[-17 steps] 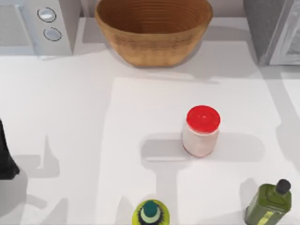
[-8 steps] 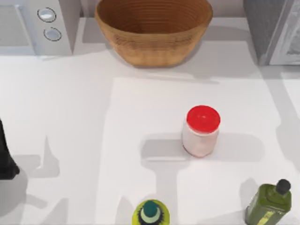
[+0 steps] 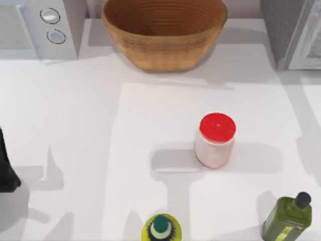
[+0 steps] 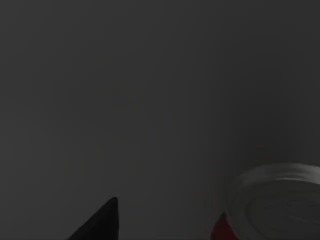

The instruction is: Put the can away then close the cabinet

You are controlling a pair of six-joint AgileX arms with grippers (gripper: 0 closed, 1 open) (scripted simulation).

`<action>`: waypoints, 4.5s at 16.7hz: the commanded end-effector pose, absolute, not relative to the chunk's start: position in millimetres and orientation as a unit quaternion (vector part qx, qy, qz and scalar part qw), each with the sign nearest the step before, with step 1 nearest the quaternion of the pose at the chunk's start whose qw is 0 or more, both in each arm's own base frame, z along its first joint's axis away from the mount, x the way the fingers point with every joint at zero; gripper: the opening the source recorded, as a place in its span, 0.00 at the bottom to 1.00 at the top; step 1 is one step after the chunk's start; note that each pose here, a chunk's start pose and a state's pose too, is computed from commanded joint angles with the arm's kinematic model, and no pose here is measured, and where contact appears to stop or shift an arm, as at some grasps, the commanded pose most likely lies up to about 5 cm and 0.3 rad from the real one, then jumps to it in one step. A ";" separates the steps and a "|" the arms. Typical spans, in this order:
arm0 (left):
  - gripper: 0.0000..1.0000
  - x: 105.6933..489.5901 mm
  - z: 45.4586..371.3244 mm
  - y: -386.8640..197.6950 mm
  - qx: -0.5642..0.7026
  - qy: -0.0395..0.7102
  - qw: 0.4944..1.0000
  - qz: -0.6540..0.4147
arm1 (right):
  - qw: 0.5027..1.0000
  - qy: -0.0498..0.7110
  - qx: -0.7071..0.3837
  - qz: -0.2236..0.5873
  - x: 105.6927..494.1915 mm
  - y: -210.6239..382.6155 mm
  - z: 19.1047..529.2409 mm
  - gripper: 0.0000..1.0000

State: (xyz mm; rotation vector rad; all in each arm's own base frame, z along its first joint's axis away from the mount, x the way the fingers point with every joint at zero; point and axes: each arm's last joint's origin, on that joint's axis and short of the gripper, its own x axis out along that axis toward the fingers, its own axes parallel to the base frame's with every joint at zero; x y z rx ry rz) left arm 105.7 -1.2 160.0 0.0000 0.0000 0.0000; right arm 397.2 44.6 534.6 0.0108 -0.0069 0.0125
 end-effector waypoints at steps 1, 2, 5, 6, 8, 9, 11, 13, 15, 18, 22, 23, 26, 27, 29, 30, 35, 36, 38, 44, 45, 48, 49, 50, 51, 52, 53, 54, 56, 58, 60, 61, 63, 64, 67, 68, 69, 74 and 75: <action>1.00 105.7 160.0 -1.2 0.000 0.000 1.000 0.000 | 1.000 -0.009 0.007 0.010 389.8 43.5 539.3 1.00; 1.00 105.7 160.0 -1.2 0.000 0.000 1.000 0.000 | 1.000 -0.016 0.009 0.015 380.3 41.8 544.9 1.00; 1.00 105.7 160.0 -1.2 0.000 0.000 1.000 0.000 | 0.999 -0.044 0.015 0.028 336.8 33.7 564.0 1.00; 1.00 105.7 160.0 -1.2 0.000 0.000 1.000 0.000 | 0.998 -0.054 0.016 0.031 317.7 30.3 569.5 1.00; 1.00 105.7 160.0 -1.2 0.000 0.000 1.000 0.000 | 0.996 -0.077 0.018 0.037 273.0 23.2 575.8 1.00; 1.00 105.7 160.0 -1.2 0.000 0.000 1.000 0.000 | 0.995 -0.087 0.018 0.038 248.7 19.9 574.8 1.00; 1.00 105.7 160.0 -1.2 0.000 0.000 1.000 0.000 | 0.994 -0.100 0.017 0.041 202.3 14.4 560.8 1.00; 1.00 105.7 160.0 -1.2 0.000 0.000 1.000 0.000 | 0.994 -0.099 0.016 0.043 165.7 10.6 528.0 1.00; 1.00 105.7 160.0 -1.2 0.000 0.000 1.000 0.000 | 0.996 -0.081 0.015 0.044 141.8 8.0 477.1 1.00; 1.00 105.7 160.0 -1.2 0.000 0.000 1.000 0.000 | 0.998 -0.050 0.013 0.045 119.9 5.5 387.0 1.00; 1.00 105.7 160.0 -1.2 0.000 0.000 1.000 0.000 | 0.999 -0.029 0.009 0.038 104.1 3.1 279.0 1.00; 1.00 105.7 160.0 -1.2 0.000 0.000 1.000 0.000 | 0.999 -0.025 0.008 0.034 102.8 2.5 256.3 1.00; 1.00 105.7 160.0 -1.2 0.000 0.000 1.000 0.000 | 1.000 -0.012 0.004 0.018 103.2 0.8 200.3 1.00; 1.00 105.7 160.0 -1.2 0.000 0.000 1.000 0.000 | 1.000 -0.008 0.003 0.013 103.9 0.2 186.9 1.00; 1.00 105.7 160.0 -1.2 0.000 0.000 1.000 0.000 | 1.000 -0.003 0.001 0.004 105.0 -0.7 168.1 1.00; 1.00 105.7 160.0 -1.2 0.000 0.000 1.000 0.000 | 1.000 -0.001 0.000 0.001 105.4 -1.0 162.7 1.00; 1.00 105.7 160.0 -1.2 0.000 0.000 1.000 0.000 | 1.000 0.000 0.000 0.000 105.7 -1.2 160.0 1.00; 1.00 105.7 160.0 -1.2 0.000 0.000 1.000 0.000 | 1.000 0.003 0.000 0.002 105.9 -0.8 159.7 1.00; 1.00 105.7 160.0 -1.2 0.000 0.000 1.000 0.000 | 1.000 0.000 0.001 0.004 106.3 -1.4 161.9 1.00; 1.00 105.7 160.0 -1.2 0.000 0.000 1.000 0.000 | 0.999 -0.036 -0.007 0.028 122.4 -18.6 195.3 1.00; 1.00 105.7 160.0 -1.2 0.000 0.000 1.000 0.000 | 0.999 -0.037 -0.010 0.031 128.6 -25.2 200.3 1.00; 1.00 105.7 160.0 -1.2 0.000 0.000 1.000 0.000 | 0.999 -0.025 -0.013 0.035 150.4 -54.9 206.8 1.00; 1.00 105.7 160.0 -1.2 0.000 0.000 1.000 0.000 | 0.999 -0.019 -0.012 0.034 157.3 -67.9 205.8 1.00; 1.00 105.7 160.0 -1.2 0.000 0.000 1.000 0.000 | 0.999 -0.012 -0.009 0.033 163.2 -82.1 203.2 1.00; 1.00 105.7 160.0 -1.2 0.000 0.000 1.000 0.000 | 0.999 -0.006 -0.006 0.032 167.8 -97.0 199.3 1.00; 1.00 105.7 160.0 -1.2 0.000 0.000 1.000 0.000 | 1.000 -0.001 -0.003 0.030 170.8 -112.2 194.5 1.00; 1.00 105.7 160.0 -1.2 0.000 0.000 1.000 0.000 | 1.000 0.003 0.000 0.028 172.1 -127.1 189.1 1.00; 1.00 105.7 160.0 -1.2 0.000 0.000 1.000 0.000 | 1.000 0.006 0.003 0.025 171.8 -141.4 183.5 1.00; 1.00 105.7 160.0 -1.2 0.000 0.000 1.000 0.000 | 1.000 0.007 0.006 0.017 167.8 -166.6 173.3 1.00; 1.00 105.7 160.0 -1.2 0.000 0.000 1.000 0.000 | 1.000 0.005 0.004 0.011 161.4 -185.8 165.7 1.00; 1.00 105.7 160.0 -1.2 0.000 0.000 1.000 0.000 | 1.000 0.003 0.001 0.005 155.8 -197.7 161.0 1.00; 1.00 105.7 160.0 -1.2 0.000 0.000 1.000 0.000 | 1.000 0.003 0.001 0.003 154.3 -200.6 160.0 1.00; 1.00 105.7 160.0 -1.2 0.000 0.000 1.000 0.000 | 1.000 0.003 0.000 0.002 153.9 -201.3 159.7 1.00; 1.00 105.7 160.0 -1.2 0.000 0.000 1.000 0.000 | 1.000 0.003 0.000 0.002 153.9 -201.3 159.7 1.00; 1.00 105.7 160.0 -1.2 0.000 0.000 1.000 0.000 | 1.000 0.004 0.002 0.003 154.3 -200.1 159.2 1.00; 1.00 105.7 160.0 -1.2 0.000 0.000 1.000 0.000 | 1.000 0.004 0.003 0.002 154.8 -202.3 160.6 1.00; 1.00 105.7 160.0 -1.2 0.000 0.000 1.000 0.000 | 1.000 0.004 0.004 -0.001 155.9 -206.5 163.4 1.00; 1.00 105.7 160.0 -1.2 0.000 0.000 1.000 0.000 | 1.000 0.005 0.007 -0.022 167.3 -249.9 205.9 1.00; 1.00 105.7 160.0 -1.2 0.000 0.000 1.000 0.000 | 1.000 0.005 0.008 -0.027 170.0 -260.1 221.2 1.00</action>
